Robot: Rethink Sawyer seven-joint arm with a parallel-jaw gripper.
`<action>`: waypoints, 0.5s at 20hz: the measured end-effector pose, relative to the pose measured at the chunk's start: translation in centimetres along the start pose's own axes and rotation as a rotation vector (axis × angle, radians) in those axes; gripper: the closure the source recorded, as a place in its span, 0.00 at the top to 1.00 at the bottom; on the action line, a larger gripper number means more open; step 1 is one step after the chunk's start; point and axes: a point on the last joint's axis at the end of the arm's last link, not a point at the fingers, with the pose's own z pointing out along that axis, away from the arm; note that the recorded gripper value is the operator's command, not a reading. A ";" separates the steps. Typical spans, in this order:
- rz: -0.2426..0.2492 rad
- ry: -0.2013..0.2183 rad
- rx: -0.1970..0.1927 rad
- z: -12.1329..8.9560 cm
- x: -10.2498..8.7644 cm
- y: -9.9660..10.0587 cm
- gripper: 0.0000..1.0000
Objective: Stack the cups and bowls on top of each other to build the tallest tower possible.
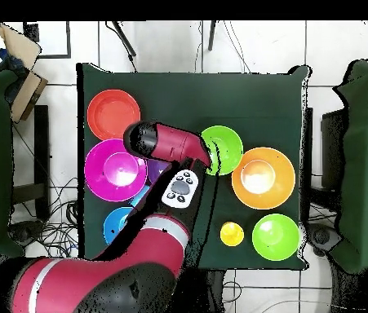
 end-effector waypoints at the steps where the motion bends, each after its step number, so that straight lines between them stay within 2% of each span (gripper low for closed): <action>1: -0.003 0.002 0.003 0.2 0.2 0.0 1.00; 2: -0.010 0.008 0.014 1.0 0.8 -0.2 1.00; 10: -0.013 0.037 0.050 3.7 2.3 -1.2 1.00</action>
